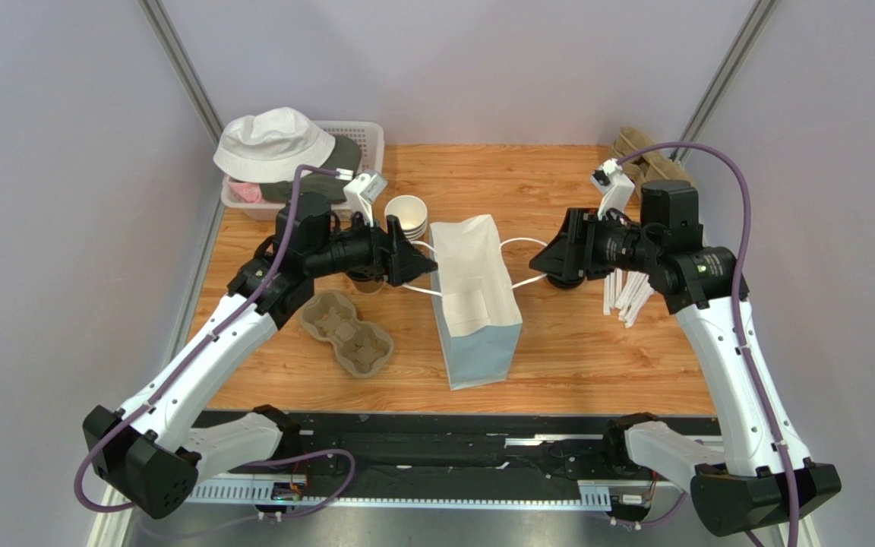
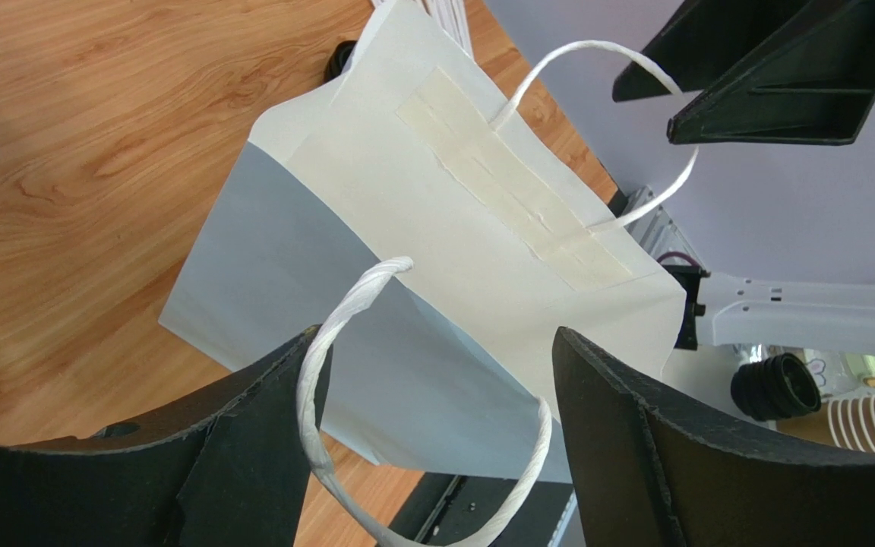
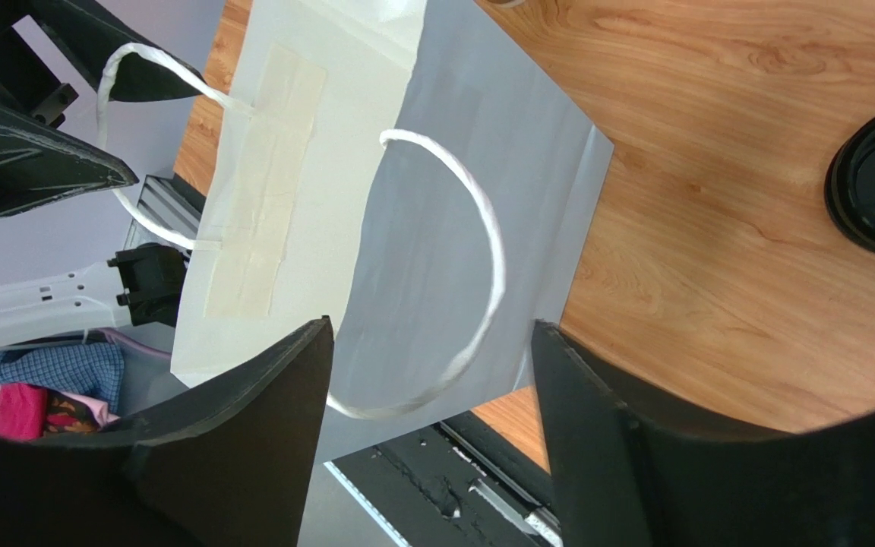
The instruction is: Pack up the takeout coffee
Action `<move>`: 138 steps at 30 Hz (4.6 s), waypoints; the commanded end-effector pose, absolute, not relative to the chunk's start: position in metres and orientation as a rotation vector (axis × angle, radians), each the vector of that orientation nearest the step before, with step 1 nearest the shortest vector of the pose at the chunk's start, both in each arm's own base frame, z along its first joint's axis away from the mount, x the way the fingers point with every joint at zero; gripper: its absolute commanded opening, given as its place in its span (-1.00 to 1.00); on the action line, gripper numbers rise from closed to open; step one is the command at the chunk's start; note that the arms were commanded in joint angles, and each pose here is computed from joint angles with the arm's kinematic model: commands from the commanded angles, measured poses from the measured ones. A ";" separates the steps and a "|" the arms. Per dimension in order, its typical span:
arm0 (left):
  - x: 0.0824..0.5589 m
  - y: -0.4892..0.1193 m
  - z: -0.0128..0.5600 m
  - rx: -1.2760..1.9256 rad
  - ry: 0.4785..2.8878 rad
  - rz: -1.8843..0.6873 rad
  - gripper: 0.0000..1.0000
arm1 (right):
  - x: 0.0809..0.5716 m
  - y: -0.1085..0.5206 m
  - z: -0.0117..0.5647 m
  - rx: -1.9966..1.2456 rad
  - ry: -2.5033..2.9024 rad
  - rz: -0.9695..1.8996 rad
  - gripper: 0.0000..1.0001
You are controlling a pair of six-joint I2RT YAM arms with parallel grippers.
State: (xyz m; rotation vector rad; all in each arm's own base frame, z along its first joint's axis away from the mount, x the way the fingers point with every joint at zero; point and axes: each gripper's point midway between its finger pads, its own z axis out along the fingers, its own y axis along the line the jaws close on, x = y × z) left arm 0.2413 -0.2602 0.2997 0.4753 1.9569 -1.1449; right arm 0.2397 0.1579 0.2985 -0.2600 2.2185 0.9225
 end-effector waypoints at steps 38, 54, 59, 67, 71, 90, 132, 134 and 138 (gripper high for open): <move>0.307 0.006 0.111 0.723 2.435 -0.653 0.58 | 0.319 0.166 0.350 -0.537 2.080 0.787 0.79; 0.317 -0.008 0.064 0.806 2.455 -0.860 0.35 | 0.320 0.169 0.357 -0.623 2.035 0.793 0.99; 0.307 -0.019 0.054 0.833 2.457 -0.916 0.29 | 0.321 0.179 0.365 -0.758 1.938 0.829 1.00; 0.300 -0.028 0.049 0.854 2.465 -0.953 -0.09 | 0.339 0.196 0.380 -0.838 1.838 0.905 1.00; 0.299 -0.030 0.055 0.859 2.451 -0.956 -0.65 | 0.351 0.207 0.378 -0.898 1.801 0.926 1.00; 0.268 -0.027 0.134 1.011 2.428 -0.884 -1.00 | 0.326 0.268 0.335 -1.493 1.613 0.725 0.95; 0.323 -0.012 0.097 0.941 2.485 -0.829 0.15 | 0.337 0.254 0.287 -1.754 1.639 0.447 -1.00; 0.323 -0.013 0.096 0.927 2.486 -0.846 0.16 | 0.337 0.253 0.285 -1.740 1.655 0.449 -1.00; 0.322 -0.008 0.088 0.870 2.508 -0.847 0.19 | 0.338 0.252 0.287 -1.712 1.676 0.444 -1.00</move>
